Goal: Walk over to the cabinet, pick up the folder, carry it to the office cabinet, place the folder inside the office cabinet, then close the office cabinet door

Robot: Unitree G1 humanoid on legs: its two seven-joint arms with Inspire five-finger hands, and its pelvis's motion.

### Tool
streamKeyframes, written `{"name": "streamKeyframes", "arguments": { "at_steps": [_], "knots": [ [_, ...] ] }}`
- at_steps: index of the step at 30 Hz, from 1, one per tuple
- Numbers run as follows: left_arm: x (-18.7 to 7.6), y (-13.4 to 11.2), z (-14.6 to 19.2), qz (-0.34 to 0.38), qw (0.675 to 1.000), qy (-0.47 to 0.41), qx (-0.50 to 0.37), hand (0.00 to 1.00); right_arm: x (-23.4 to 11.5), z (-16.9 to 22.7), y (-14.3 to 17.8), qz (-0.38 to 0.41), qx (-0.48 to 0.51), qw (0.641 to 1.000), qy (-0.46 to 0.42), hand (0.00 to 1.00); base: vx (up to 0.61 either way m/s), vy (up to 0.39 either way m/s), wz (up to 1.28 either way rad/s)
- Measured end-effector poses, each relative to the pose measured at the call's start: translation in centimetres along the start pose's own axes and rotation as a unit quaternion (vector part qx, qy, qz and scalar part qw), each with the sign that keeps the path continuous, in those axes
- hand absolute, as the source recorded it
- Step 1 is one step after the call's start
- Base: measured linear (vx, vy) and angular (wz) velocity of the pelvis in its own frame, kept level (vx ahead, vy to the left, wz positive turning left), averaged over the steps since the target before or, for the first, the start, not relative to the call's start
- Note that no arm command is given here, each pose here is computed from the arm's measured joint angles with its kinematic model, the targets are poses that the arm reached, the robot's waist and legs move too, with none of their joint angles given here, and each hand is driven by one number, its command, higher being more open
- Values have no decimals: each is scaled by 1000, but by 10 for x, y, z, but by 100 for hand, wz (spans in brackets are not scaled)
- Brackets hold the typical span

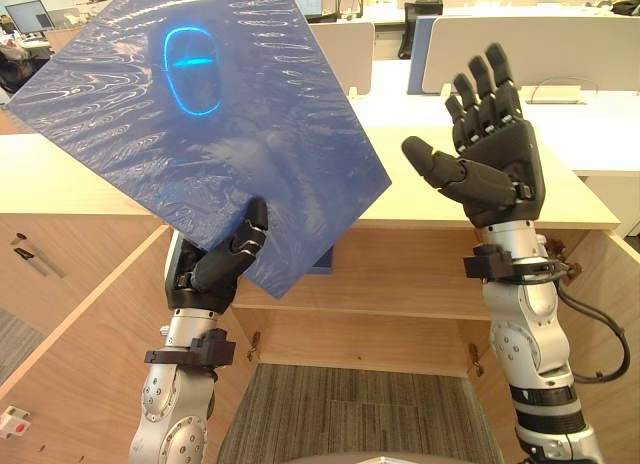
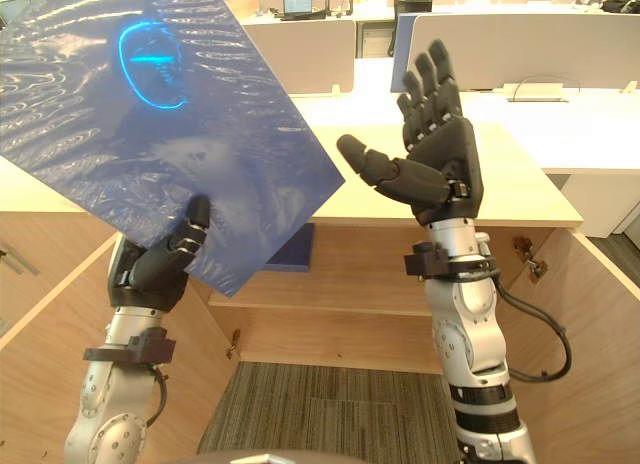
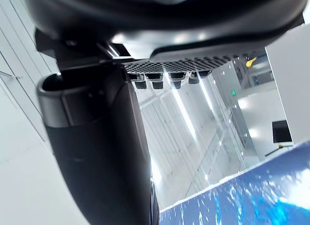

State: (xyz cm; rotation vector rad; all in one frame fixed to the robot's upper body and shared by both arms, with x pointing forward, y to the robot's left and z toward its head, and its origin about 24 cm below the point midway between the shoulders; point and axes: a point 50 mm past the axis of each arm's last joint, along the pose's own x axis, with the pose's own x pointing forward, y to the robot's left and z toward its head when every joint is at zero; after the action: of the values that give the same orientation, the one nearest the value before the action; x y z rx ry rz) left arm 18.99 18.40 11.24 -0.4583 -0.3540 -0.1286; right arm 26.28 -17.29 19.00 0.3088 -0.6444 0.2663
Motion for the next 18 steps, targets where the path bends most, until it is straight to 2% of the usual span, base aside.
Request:
{"name": "streamKeyframes", "arguments": {
  "at_steps": [9, 18],
  "knots": [
    [-1, -2, -9, -34, 999, 33, 10, 0, 21, -4, 14, 120, 2, 992, 40, 100, -58, 2, 2],
    [8, 0, -2, -77, 996, 44, 24, 0, 40, -2, 22, 235, -55, 966, 92, 100, -62, 8, 6]
  ]
}}
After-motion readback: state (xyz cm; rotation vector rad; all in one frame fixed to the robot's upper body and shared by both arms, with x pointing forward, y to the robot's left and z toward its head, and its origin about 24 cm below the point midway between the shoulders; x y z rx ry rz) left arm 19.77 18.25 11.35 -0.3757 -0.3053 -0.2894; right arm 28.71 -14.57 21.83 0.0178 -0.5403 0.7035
